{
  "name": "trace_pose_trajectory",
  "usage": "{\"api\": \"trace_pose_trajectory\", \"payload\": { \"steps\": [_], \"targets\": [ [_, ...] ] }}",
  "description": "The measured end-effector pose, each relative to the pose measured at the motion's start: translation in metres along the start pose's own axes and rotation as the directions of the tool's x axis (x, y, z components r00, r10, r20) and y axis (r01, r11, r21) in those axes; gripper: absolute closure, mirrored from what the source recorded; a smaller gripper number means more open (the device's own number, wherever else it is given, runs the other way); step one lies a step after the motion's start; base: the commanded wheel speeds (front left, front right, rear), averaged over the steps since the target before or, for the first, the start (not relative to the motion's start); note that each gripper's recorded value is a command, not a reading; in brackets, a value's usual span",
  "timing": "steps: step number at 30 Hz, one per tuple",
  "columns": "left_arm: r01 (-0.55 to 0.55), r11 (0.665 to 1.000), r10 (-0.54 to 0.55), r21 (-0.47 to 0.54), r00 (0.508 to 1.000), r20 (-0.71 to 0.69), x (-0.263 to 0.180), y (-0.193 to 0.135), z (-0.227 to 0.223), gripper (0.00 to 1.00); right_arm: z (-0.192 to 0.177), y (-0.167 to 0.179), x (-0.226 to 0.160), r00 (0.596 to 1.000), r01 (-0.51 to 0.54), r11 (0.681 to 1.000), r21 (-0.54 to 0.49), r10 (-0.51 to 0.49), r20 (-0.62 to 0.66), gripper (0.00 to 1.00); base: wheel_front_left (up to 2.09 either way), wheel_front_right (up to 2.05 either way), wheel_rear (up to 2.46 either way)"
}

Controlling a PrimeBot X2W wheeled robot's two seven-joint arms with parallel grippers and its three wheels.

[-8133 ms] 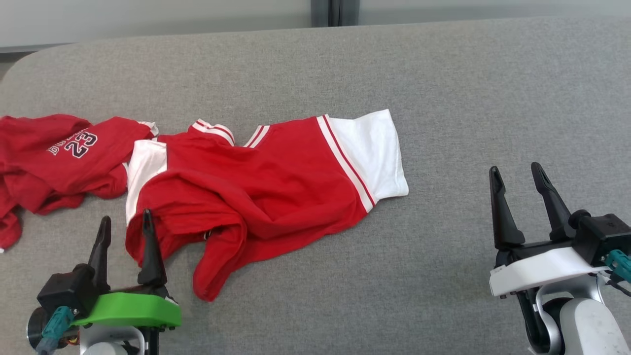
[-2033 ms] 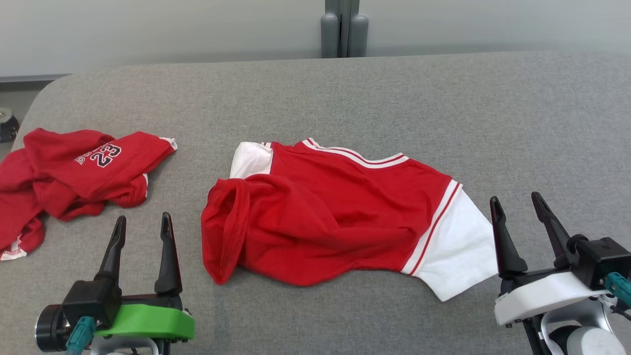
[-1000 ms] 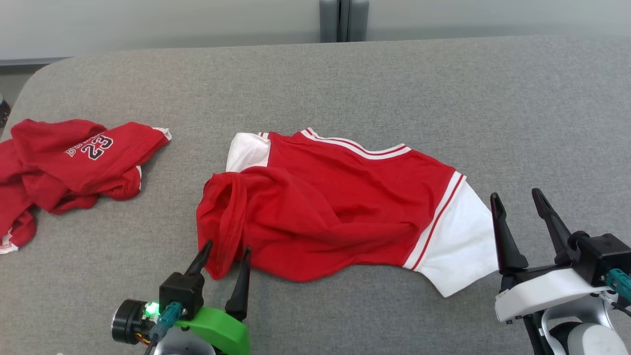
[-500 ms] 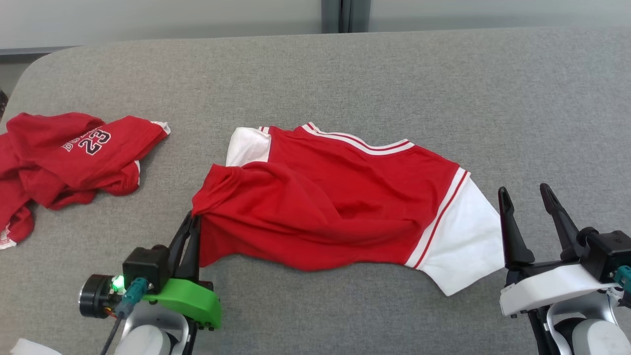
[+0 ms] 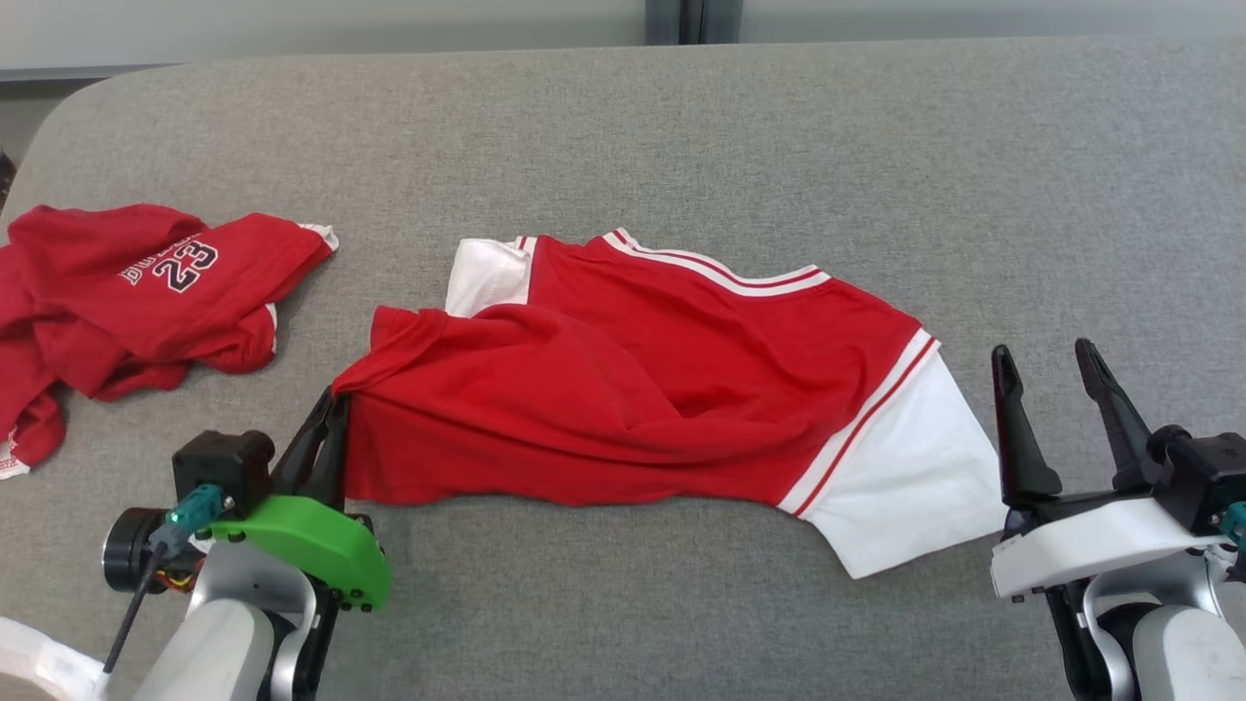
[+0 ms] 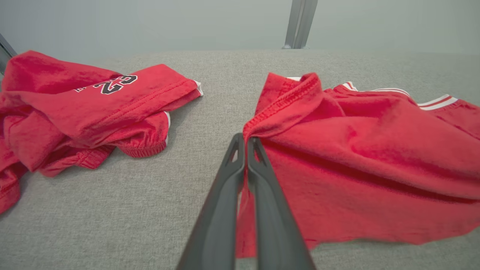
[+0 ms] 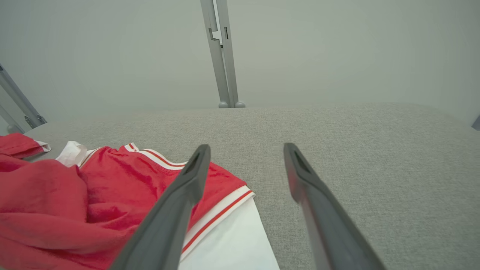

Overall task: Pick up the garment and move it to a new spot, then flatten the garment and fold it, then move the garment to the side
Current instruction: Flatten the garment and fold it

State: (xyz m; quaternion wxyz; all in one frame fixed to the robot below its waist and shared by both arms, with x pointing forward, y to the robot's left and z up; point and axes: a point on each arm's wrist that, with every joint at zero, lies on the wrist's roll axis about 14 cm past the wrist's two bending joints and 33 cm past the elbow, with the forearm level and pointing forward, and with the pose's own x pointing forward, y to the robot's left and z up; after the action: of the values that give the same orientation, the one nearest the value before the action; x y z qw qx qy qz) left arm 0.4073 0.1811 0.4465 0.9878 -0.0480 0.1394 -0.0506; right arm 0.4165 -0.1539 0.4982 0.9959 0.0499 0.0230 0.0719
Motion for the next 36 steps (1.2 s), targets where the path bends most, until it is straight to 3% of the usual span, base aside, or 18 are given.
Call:
{"api": "trace_pose_trajectory", "payload": {
  "steps": [2,3,4,5,10,21,36],
  "targets": [
    [-0.004,1.000,0.003,-0.016,1.000,-0.020,0.007,0.003,-0.006,1.00,0.000,0.000,0.003,1.000,-0.001,1.000,0.000,0.001,0.003,0.00,0.00,0.00,0.00],
    [-0.004,1.000,0.003,-0.030,0.999,-0.033,0.010,0.003,-0.010,0.73,0.000,0.000,0.004,1.000,0.000,1.000,0.000,0.000,0.003,0.00,0.00,0.00,0.00],
    [-0.008,0.999,0.006,-0.045,0.999,-0.034,0.013,0.004,-0.013,0.29,0.000,-0.002,0.005,1.000,0.003,1.000,0.000,-0.003,0.004,0.00,0.00,0.00,0.00],
    [-0.007,0.998,0.005,-0.055,1.000,-0.031,0.016,0.004,-0.015,0.00,0.000,-0.003,0.006,1.000,0.007,1.000,0.000,-0.007,0.006,0.00,0.00,0.00,0.00],
    [-0.028,0.994,0.031,-0.105,0.999,0.023,0.023,0.006,-0.011,0.00,-0.001,-0.007,0.006,1.000,0.019,1.000,-0.003,-0.019,0.006,0.00,0.00,0.00,0.00],
    [-0.117,0.991,0.130,-0.065,0.960,0.247,-0.012,0.024,0.038,0.00,0.017,0.006,-0.005,0.999,-0.013,1.000,-0.014,0.014,0.047,0.00,0.00,0.00,0.00],
    [-0.107,0.994,0.113,-0.038,0.964,0.241,-0.065,0.006,0.044,0.00,0.029,0.018,-0.038,0.998,-0.038,0.999,-0.006,0.038,0.059,0.00,0.00,0.00,0.00]
  ]
}}
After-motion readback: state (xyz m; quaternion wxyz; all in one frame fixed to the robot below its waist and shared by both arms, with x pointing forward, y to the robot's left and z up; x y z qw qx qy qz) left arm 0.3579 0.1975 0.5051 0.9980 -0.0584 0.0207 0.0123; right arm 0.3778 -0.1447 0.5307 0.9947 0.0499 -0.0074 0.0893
